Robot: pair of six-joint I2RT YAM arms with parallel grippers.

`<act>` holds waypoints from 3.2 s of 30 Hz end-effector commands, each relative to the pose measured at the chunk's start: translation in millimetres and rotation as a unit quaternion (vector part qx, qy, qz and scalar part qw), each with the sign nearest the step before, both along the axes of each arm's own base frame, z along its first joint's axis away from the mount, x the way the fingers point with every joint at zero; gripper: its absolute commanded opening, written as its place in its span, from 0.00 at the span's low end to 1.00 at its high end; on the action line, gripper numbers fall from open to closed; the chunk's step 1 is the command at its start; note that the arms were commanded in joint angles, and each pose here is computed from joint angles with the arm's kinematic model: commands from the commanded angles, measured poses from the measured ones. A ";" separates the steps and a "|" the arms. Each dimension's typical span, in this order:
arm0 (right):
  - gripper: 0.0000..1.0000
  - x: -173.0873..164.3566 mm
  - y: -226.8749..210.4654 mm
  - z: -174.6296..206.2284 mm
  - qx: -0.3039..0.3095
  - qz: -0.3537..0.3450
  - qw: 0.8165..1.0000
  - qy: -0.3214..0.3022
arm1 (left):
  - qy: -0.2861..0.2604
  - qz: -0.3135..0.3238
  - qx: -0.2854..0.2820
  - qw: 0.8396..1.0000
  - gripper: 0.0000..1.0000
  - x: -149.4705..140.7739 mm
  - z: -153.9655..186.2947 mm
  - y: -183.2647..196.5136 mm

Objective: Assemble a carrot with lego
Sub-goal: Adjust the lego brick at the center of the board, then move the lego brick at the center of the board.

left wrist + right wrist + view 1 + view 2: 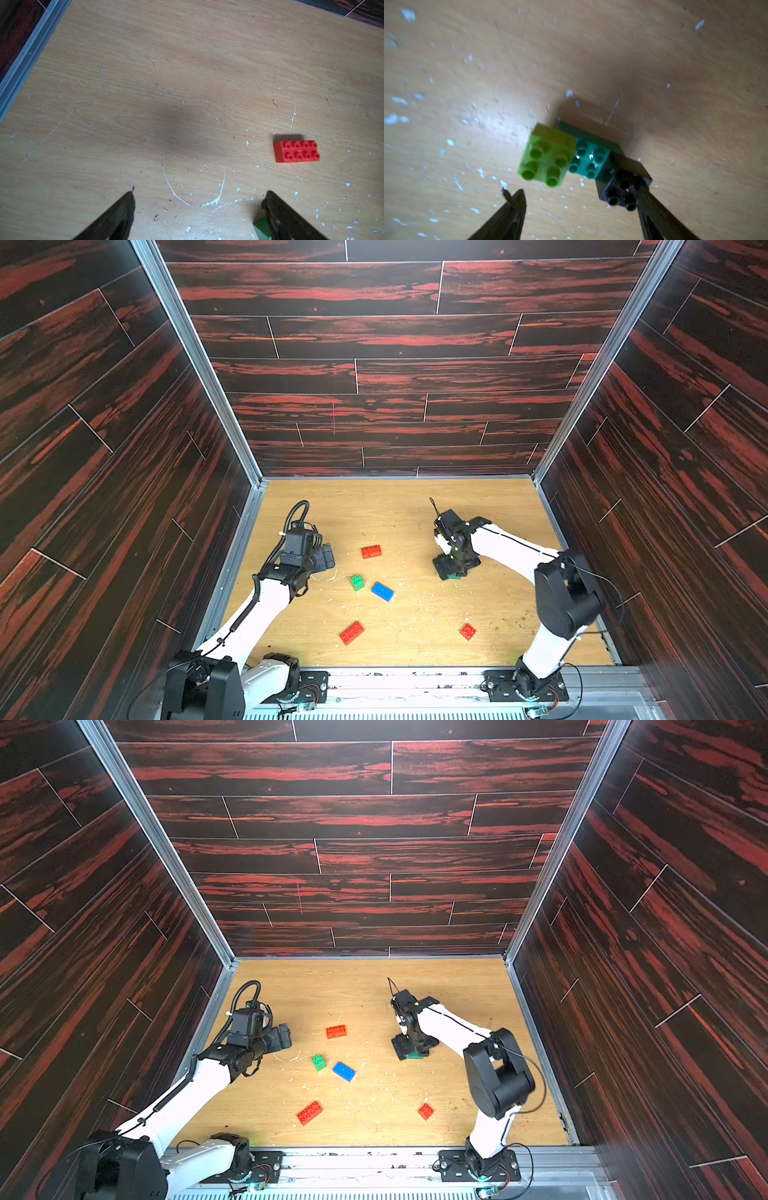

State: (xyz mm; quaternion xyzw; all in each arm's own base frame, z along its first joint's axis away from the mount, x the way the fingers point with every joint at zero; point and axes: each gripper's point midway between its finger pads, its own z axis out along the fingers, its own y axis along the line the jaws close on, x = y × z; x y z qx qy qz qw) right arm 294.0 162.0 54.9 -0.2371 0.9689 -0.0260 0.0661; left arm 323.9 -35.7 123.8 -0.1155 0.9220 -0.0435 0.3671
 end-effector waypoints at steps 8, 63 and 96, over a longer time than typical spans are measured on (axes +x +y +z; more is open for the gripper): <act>0.88 22.8 -9.0 -11.8 -0.088 0.092 0.989 -0.078 | -0.004 0.008 -0.002 1.000 0.98 -2.5 1.7 1.3; 0.89 17.2 10.2 50.9 0.111 -0.132 0.985 -0.015 | 0.231 0.058 -0.081 0.968 0.79 -51.9 -42.2 -79.3; 0.89 1.4 1.0 58.1 0.116 -0.137 0.984 -0.023 | 0.325 0.092 -0.068 0.939 0.33 -30.3 -91.8 -129.2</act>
